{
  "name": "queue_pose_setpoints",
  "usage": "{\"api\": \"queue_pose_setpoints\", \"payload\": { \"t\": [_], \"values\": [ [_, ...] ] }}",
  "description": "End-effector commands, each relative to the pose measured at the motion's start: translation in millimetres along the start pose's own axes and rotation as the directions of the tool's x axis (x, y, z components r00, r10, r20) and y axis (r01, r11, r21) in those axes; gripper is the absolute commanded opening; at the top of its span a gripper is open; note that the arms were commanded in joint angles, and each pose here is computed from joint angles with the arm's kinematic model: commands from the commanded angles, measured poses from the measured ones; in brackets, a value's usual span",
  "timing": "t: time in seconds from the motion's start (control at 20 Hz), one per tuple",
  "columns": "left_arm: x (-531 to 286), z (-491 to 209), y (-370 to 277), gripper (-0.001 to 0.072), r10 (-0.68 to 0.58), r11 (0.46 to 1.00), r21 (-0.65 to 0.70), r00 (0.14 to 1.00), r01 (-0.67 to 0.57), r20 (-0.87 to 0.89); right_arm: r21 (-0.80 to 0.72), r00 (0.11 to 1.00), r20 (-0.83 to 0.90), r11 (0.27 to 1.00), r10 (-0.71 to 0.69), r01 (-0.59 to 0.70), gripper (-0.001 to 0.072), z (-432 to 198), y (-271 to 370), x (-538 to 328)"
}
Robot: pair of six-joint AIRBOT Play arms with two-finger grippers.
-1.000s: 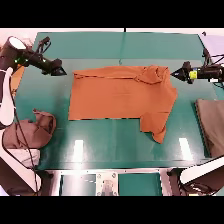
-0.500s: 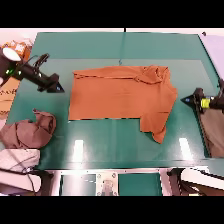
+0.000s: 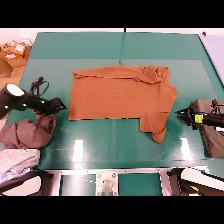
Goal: Fold the shirts.
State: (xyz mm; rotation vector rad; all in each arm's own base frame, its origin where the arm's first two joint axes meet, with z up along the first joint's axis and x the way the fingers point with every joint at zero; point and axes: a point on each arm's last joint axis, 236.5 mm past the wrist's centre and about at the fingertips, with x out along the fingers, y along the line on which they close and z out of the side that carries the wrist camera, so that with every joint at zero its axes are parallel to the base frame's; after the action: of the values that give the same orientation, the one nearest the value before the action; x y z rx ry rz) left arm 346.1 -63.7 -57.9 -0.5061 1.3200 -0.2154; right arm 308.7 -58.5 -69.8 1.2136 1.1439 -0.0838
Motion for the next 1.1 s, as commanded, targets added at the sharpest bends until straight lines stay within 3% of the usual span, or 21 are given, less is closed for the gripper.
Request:
{"api": "queue_pose_setpoints", "payload": {
  "t": [0.0, 0.2, 0.4, 0.45, 0.5, 0.55, 0.9, 0.95, 1.0, 1.05],
  "values": [
    [28, -10, 1, 0.0533, -0.061, 0.996, -0.072, 0.998, 0.06, -0.001, 0.012, 1.0, 0.023, 1.0, -0.007, 0.007, 0.0296, 4, -4, 2],
    [55, -29, -14, 0.0533, -0.195, 0.974, -0.141, 0.975, 0.179, -0.109, 0.01, 0.999, 0.04, 1.0, -0.012, 0.012, 0.0326, 8, -6, 2],
    [59, -38, -18, 0.0531, -0.228, 0.967, -0.148, 0.961, 0.206, -0.155, 0.01, 0.999, 0.045, 1.0, -0.014, 0.013, 0.0339, 10, -6, 1],
    [57, -34, -20, 0.0421, -0.229, 0.969, -0.129, 0.962, 0.21, -0.152, 0.009, 0.999, 0.044, 1.0, -0.016, 0.015, 0.034, 9, -6, 2],
    [54, -27, -22, 0.0152, -0.228, 0.971, -0.104, 0.963, 0.215, -0.142, 0.008, 0.999, 0.043, 1.0, -0.016, 0.016, 0.0391, 9, -7, 2],
    [52, -21, -24, 0.0028, -0.229, 0.972, -0.086, 0.965, 0.219, -0.13, -0.002, 0.999, 0.042, 1.0, -0.016, 0.016, 0.043, 9, -6, 2],
    [47, -5, -28, 0.0029, -0.228, 0.973, -0.063, 0.969, 0.222, -0.095, -0.092, 0.997, -0.022, 0.993, -0.074, 0.071, 0.043, -2, -1, 54],
    [47, -5, -28, 0.0029, -0.228, 0.973, -0.063, 0.969, 0.223, -0.096, -0.098, 0.997, -0.035, 0.993, -0.075, 0.071, 0.0417, -3, 1, 60],
    [46, -6, -28, 0.0029, -0.229, 0.973, -0.063, 0.969, 0.224, -0.098, -0.102, 0.996, -0.048, 0.992, -0.075, 0.07, 0.0332, -4, 3, 66],
    [46, -5, -29, 0.0029, -0.23, 0.973, -0.06, 0.968, 0.225, -0.098, -0.11, 0.996, -0.052, 0.991, -0.075, 0.069, 0.0136, -2, 6, 68]
  ]
}}
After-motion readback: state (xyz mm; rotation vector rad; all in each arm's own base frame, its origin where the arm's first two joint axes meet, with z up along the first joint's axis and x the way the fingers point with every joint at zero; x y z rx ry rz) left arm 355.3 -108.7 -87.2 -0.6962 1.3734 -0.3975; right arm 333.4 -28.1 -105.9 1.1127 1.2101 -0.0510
